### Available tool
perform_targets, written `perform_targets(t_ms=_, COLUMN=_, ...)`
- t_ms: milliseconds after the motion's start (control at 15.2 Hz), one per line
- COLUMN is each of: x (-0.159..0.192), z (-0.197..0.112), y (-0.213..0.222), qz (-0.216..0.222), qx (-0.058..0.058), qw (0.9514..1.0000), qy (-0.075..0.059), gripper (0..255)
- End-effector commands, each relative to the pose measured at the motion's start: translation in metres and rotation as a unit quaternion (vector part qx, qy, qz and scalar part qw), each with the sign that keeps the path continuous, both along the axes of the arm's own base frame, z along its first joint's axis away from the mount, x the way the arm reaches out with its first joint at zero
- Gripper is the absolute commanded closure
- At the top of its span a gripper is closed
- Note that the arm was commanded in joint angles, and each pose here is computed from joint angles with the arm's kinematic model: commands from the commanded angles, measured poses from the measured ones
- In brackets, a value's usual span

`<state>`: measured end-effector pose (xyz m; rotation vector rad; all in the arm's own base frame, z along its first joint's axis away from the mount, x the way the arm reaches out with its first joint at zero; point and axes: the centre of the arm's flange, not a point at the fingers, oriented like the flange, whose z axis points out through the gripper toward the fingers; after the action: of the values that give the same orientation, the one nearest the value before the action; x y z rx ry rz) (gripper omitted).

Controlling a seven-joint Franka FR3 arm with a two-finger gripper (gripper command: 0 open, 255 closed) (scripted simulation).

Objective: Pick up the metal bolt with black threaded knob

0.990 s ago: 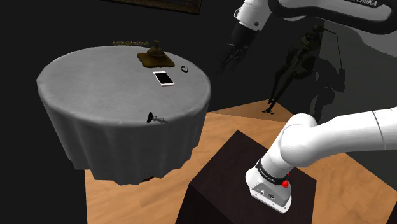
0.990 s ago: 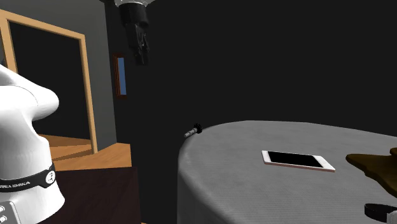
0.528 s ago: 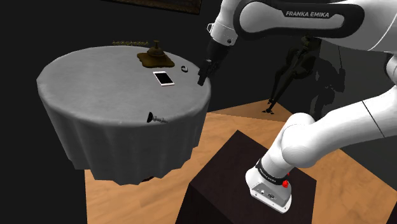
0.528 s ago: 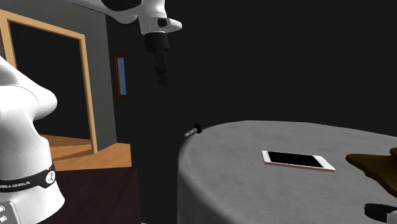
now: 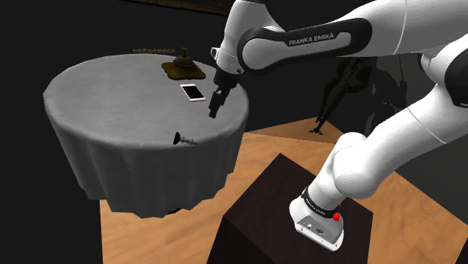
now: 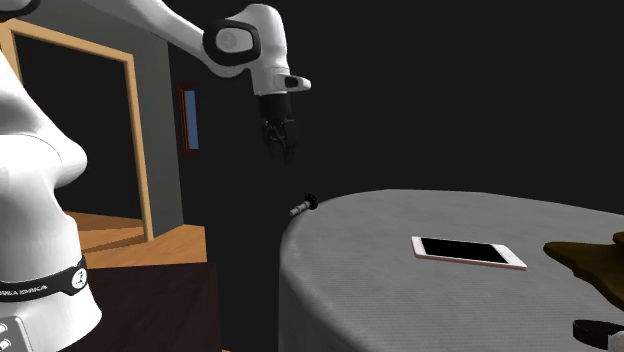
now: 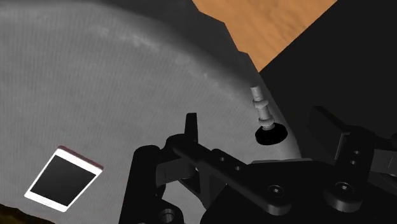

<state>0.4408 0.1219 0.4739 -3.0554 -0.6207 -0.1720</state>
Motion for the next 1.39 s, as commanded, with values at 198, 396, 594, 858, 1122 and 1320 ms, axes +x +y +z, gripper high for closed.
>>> perform_targets(t_ms=198, x=0.03, z=-0.045, y=0.042, qz=0.069, qx=-0.016, qw=0.9975, qy=-0.003, gripper=0)
perform_targets(t_ms=396, x=0.045, z=-0.073, y=0.067, qz=0.109, qx=-0.025, qw=0.9937, qy=-0.005, gripper=0)
perform_targets(t_ms=594, x=0.057, z=-0.102, y=0.091, qz=0.149, qx=-0.034, qw=0.9883, qy=-0.006, gripper=0)
perform_targets(t_ms=858, x=0.057, z=-0.123, y=0.092, qz=0.149, qx=-0.034, qw=0.9883, qy=-0.006, gripper=0)
perform_targets(t_ms=1122, x=0.057, z=-0.142, y=0.092, qz=0.149, qx=-0.034, qw=0.9883, qy=-0.006, gripper=0)
perform_targets(t_ms=1320, x=0.057, z=-0.141, y=0.091, qz=0.149, qx=-0.034, qw=0.9883, qy=-0.006, gripper=255)
